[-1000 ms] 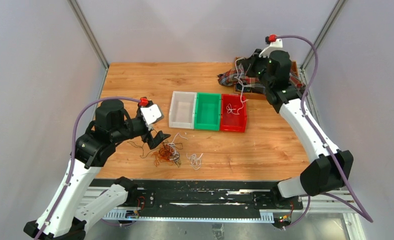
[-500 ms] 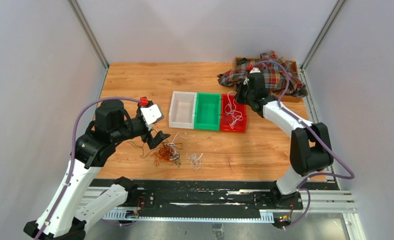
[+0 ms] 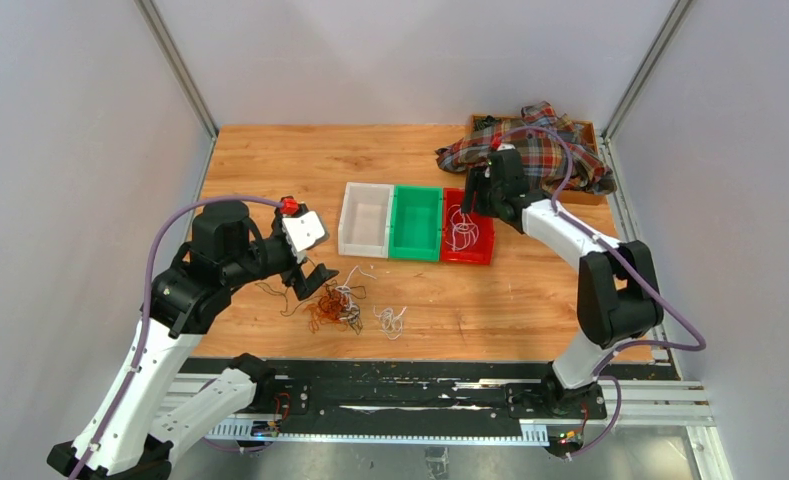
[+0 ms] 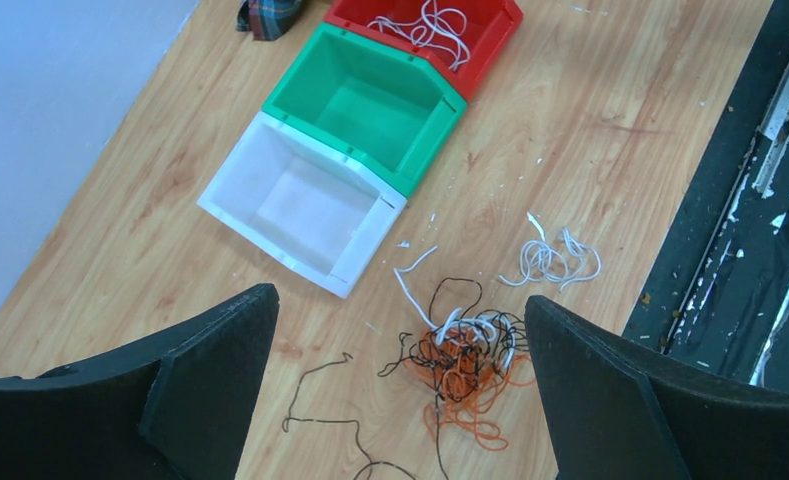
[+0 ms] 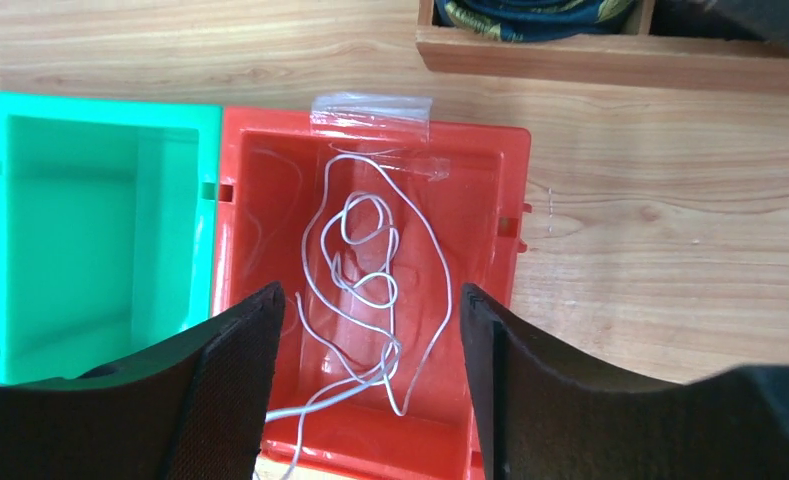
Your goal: Untangle the cables
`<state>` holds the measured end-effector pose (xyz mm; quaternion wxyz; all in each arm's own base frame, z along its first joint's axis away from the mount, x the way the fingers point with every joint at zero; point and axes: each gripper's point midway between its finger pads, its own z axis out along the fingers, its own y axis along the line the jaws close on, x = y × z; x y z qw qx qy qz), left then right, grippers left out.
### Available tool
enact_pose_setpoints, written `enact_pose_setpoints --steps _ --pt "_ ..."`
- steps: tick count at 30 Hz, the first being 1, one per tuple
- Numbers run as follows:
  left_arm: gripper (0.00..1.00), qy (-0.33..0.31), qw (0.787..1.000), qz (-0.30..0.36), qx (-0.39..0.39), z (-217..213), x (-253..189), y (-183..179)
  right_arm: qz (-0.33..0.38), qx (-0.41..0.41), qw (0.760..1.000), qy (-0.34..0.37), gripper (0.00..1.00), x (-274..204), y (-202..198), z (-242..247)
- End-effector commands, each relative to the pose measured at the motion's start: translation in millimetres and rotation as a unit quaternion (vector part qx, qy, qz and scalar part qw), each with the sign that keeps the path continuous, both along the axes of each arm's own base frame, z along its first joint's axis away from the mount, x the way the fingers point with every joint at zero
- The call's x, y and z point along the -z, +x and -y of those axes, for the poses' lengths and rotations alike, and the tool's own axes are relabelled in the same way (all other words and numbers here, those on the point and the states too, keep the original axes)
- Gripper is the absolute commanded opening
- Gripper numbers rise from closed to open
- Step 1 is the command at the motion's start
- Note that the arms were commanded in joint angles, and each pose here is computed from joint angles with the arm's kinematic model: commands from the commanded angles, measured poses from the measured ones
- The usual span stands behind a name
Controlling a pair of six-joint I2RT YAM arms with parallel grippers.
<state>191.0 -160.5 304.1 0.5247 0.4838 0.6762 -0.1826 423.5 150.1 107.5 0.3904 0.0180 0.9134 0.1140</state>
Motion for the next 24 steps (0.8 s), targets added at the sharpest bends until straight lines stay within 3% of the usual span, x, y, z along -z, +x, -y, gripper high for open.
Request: enact_pose_setpoints --steps 1,5,9,15,24 --pt "0.98 0.007 1.000 0.000 0.002 -1.0 4.1 -0.9 0.044 -0.003 0.999 -0.006 0.65 -46.5 2.7 -0.5" --pt "0.98 0.014 1.000 -0.011 -0.002 -2.2 10.9 0.0 0.095 -0.058 0.994 0.006 0.67 -85.3 -17.0 -26.5" --pt "0.98 0.033 0.999 -0.029 -0.010 -5.2 26.1 3.2 0.111 -0.176 0.978 -0.002 0.71 -82.9 -80.7 -92.3" --pt "0.98 0.069 0.997 -0.036 -0.016 -11.2 49.2 10.3 0.027 -0.269 0.963 -0.007 0.72 -20.5 -186.0 -146.4" --pt "0.98 0.113 0.993 -0.021 -0.019 -22.3 66.1 14.4 -0.059 -0.340 0.938 -0.036 0.71 29.1 -261.8 -177.3"
